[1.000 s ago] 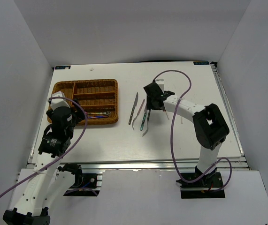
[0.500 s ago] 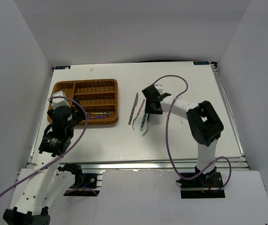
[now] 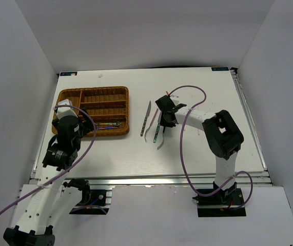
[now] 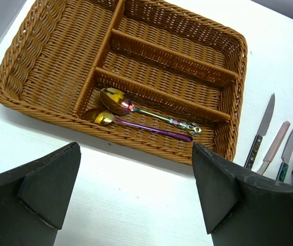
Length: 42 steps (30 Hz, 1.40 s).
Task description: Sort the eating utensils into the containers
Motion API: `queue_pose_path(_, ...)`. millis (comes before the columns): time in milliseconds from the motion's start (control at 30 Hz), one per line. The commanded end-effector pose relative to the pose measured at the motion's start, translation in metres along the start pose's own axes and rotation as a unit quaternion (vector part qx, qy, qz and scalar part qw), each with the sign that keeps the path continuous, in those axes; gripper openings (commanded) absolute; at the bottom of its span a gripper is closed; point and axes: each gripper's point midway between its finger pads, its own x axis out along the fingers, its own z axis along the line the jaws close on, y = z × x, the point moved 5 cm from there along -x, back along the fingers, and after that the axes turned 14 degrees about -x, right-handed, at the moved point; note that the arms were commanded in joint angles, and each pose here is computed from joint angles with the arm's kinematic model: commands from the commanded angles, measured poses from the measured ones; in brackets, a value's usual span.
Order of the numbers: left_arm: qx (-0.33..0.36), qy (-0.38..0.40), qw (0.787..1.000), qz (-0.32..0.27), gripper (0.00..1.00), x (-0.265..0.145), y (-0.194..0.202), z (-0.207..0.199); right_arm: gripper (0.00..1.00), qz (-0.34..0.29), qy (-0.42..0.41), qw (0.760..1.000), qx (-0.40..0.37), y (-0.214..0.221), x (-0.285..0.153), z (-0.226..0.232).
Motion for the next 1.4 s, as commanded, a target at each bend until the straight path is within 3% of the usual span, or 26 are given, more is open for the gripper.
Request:
queue_pose_path(0,-0.002,0.014,1.0,0.002,0.98,-0.001,-0.003,-0.005,0.21,0.022,0.001,1.0,0.008,0.016,0.003,-0.003)
queue_pose_path(133,-0.003,0.039,0.999,0.032,0.98,0.004,0.004,-0.015,0.13,0.025,0.001,1.0,-0.009,0.021,-0.003,-0.008)
queue_pose_path(200,-0.011,0.051,0.997,0.065,0.98,0.012,0.014,-0.024,0.01,0.019,-0.034,0.999,-0.023,0.02,-0.011,-0.002)
queue_pose_path(300,-0.052,0.145,0.977,0.146,0.98,0.019,0.036,-0.06,0.0,-0.046,-0.117,0.99,-0.058,0.005,-0.047,0.006)
queue_pose_path(333,-0.076,0.197,0.959,0.189,0.98,0.013,0.045,-0.077,0.0,-0.05,-0.125,0.988,-0.074,0.012,-0.052,0.003)
queue_pose_path(433,-0.119,0.283,0.927,0.215,0.98,0.007,0.051,-0.114,0.0,-0.096,-0.193,0.972,-0.092,0.006,-0.086,0.009)
queue_pose_path(467,-0.124,0.352,0.902,0.218,0.98,-0.005,0.048,-0.136,0.0,-0.11,-0.214,0.965,-0.103,0.005,-0.096,0.01)
queue_pose_path(500,-0.132,0.376,0.889,0.228,0.98,-0.009,0.051,-0.145,0.0,-0.14,-0.278,0.944,-0.112,-0.001,-0.121,0.021)
queue_pose_path(567,-0.153,0.429,0.859,0.234,0.98,-0.022,0.05,-0.165,0.0,-0.151,-0.333,0.923,-0.121,0.006,-0.137,0.027)
queue_pose_path(600,-0.155,0.436,0.853,0.24,0.98,-0.024,0.053,-0.17,0.0,-0.183,-0.389,0.894,-0.127,-0.001,-0.162,0.035)
queue_pose_path(733,-0.156,0.435,0.847,0.264,0.97,-0.02,0.07,-0.179,0.0,-0.221,-0.494,0.831,-0.13,0.003,-0.208,0.047)
queue_pose_path(867,-0.166,0.477,0.818,0.277,0.93,-0.032,0.078,-0.191,0.0,-0.23,-0.55,0.788,-0.151,0.008,-0.237,0.057)
queue_pose_path(1033,-0.152,0.488,0.811,0.282,0.87,-0.039,0.088,-0.192,0.0,-0.231,-0.592,0.756,-0.156,0.007,-0.258,0.064)
queue_pose_path(1133,-0.147,0.497,0.806,0.286,0.78,-0.042,0.092,-0.19,0.0,-0.224,-0.616,0.738,-0.162,0.01,-0.264,0.071)
queue_pose_path(1267,-0.147,0.527,0.788,0.283,0.41,-0.051,0.089,-0.194,0.0,-0.21,-0.626,0.735,-0.156,0.011,-0.263,0.077)
queue_pose_path(1300,-0.148,0.53,0.786,0.281,0.27,-0.053,0.088,-0.194,0.0,-0.212,-0.625,0.735,-0.155,0.01,-0.262,0.078)
queue_pose_path(1367,-0.149,0.53,0.786,0.281,0.12,-0.053,0.087,-0.194,0.0,-0.212,-0.621,0.74,-0.147,0.007,-0.26,0.079)
